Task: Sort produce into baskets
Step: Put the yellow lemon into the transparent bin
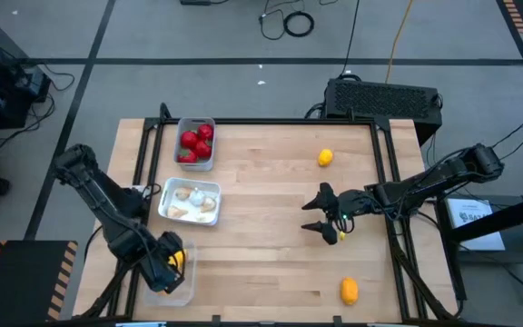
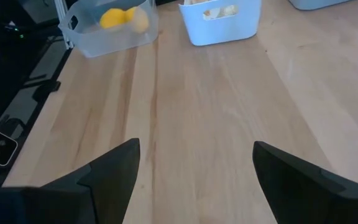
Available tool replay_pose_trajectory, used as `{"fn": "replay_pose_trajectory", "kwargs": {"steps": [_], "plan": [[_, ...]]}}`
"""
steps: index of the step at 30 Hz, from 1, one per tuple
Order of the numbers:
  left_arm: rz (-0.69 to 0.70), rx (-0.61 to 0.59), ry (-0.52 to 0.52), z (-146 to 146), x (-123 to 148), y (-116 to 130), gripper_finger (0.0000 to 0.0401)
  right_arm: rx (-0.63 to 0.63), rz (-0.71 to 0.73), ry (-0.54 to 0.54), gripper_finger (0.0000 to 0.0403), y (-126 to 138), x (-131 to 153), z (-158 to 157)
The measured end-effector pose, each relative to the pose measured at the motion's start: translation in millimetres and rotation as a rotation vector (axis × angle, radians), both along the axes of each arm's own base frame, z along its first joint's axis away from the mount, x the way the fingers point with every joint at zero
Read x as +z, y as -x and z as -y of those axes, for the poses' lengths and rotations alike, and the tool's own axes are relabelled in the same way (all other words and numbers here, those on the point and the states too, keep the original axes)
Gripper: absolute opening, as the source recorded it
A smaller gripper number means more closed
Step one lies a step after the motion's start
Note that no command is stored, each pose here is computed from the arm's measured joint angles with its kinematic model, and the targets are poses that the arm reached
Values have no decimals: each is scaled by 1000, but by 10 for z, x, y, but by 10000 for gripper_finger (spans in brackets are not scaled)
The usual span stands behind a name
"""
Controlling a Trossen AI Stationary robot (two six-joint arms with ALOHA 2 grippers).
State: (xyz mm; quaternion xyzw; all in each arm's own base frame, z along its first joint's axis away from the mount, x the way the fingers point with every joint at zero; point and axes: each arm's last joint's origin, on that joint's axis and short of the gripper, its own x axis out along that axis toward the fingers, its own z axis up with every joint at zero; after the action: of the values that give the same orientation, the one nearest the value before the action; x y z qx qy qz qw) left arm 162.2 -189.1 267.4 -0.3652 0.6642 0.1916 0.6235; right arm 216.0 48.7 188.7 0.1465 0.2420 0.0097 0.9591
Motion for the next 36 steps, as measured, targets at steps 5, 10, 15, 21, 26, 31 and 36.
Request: {"fn": "replay_pose_trajectory", "kwargs": {"steps": [5,10,15,21,26,31,36], "plan": [[1,-104,-26,66,-65,10,221,5,1,10,302,0,0,0],[-21,-111,-52,79,-116,-2,237,9,2,19,302,0,1,0],[-25,-111,-57,75,-118,0,259,15,4,34,302,0,0,1],[-56,-111,-68,52,-121,14,283,15,4,34,302,0,0,1],[-125,-107,6,32,-115,-14,285,14,4,34,302,0,1,1],[-31,-132,11,2,-110,-129,285,7,3,21,302,-1,1,1],[209,-175,-64,-78,-87,-367,285,-20,-3,-31,302,0,0,1]]}}
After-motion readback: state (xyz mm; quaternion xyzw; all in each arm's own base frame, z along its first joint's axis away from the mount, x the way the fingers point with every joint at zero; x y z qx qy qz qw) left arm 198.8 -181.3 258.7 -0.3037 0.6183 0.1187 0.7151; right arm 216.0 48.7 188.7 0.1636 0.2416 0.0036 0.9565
